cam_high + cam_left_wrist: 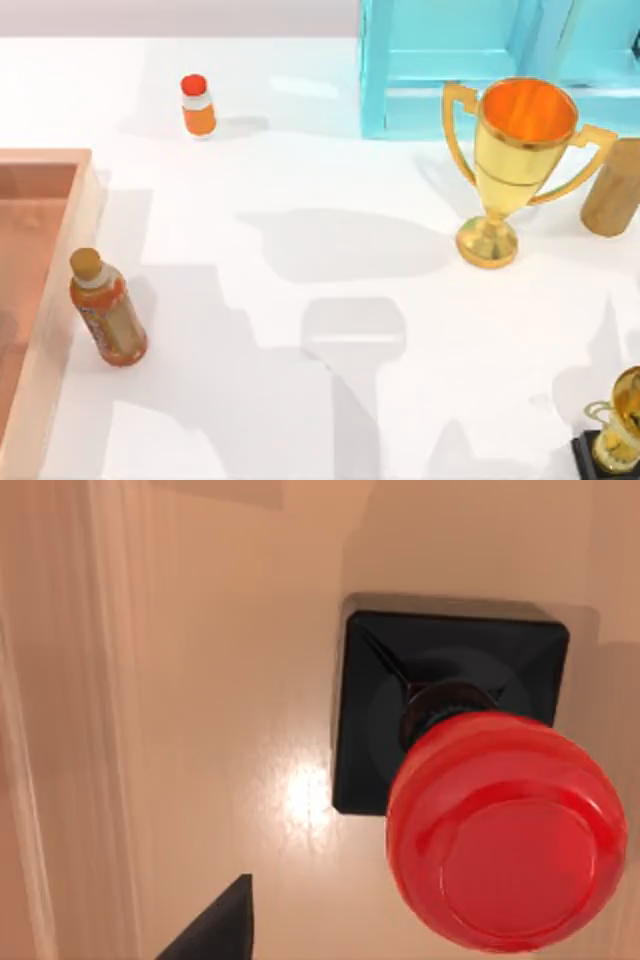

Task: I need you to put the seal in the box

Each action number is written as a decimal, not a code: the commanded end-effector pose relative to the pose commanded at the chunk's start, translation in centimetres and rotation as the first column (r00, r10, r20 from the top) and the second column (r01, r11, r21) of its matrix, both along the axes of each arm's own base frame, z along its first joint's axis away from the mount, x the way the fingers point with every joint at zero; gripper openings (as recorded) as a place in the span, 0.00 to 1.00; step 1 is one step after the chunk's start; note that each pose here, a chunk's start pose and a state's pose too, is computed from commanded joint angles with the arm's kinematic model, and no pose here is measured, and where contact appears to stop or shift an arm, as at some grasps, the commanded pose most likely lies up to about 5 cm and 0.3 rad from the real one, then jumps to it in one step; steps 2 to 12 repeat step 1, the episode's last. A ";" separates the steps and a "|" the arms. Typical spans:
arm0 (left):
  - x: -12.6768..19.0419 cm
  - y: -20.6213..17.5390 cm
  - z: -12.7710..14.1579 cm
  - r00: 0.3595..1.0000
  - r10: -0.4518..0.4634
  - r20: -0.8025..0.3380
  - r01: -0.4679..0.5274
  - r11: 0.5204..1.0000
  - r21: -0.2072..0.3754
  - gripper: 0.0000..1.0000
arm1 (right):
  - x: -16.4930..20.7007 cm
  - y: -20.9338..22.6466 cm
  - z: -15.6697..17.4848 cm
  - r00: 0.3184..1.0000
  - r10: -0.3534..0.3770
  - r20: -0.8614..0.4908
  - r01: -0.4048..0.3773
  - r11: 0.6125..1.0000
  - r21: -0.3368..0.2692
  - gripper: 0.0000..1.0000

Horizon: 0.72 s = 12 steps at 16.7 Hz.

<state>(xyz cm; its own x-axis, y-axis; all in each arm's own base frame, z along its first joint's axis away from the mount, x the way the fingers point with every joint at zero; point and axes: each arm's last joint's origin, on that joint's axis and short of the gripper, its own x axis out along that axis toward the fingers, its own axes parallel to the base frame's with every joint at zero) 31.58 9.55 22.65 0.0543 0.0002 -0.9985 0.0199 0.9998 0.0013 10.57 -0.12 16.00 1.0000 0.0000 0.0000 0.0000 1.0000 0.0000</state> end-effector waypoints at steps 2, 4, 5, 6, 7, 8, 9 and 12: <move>0.0 0.0 0.0 1.000 0.000 0.000 0.000 1.000 0.000 1.00 | 0.0 0.0 0.0 1.000 0.000 0.000 0.000 1.000 0.000 1.00; 0.0 0.0 0.0 1.000 0.000 0.000 0.000 1.000 0.000 1.00 | 0.0 0.0 0.0 1.000 0.000 0.000 0.000 1.000 0.000 1.00; 0.0 0.0 0.0 1.000 0.000 0.000 0.000 1.000 0.000 1.00 | 0.0 0.0 0.0 1.000 0.000 0.000 0.000 1.000 0.000 1.00; 0.0 0.0 0.0 1.000 0.000 0.000 0.000 1.000 0.000 1.00 | 0.0 0.0 0.0 1.000 0.000 0.000 0.000 1.000 0.000 1.00; 0.0 0.0 0.0 1.000 0.000 0.000 0.000 1.000 0.000 1.00 | 0.0 0.0 0.0 1.000 0.000 0.000 0.000 1.000 0.000 1.00; 0.0 0.0 0.0 1.000 0.000 0.000 0.000 1.000 0.000 1.00 | 0.0 0.0 0.0 1.000 0.000 0.000 0.000 1.000 0.000 1.00; 0.0 0.0 0.0 1.000 0.000 0.000 0.000 1.000 0.000 1.00 | 0.0 0.0 0.0 1.000 0.000 0.000 0.000 1.000 0.000 1.00; 0.0 0.0 0.0 1.000 0.000 0.000 0.000 1.000 0.000 1.00 | 0.0 0.0 0.0 1.000 0.000 0.000 0.000 1.000 0.000 1.00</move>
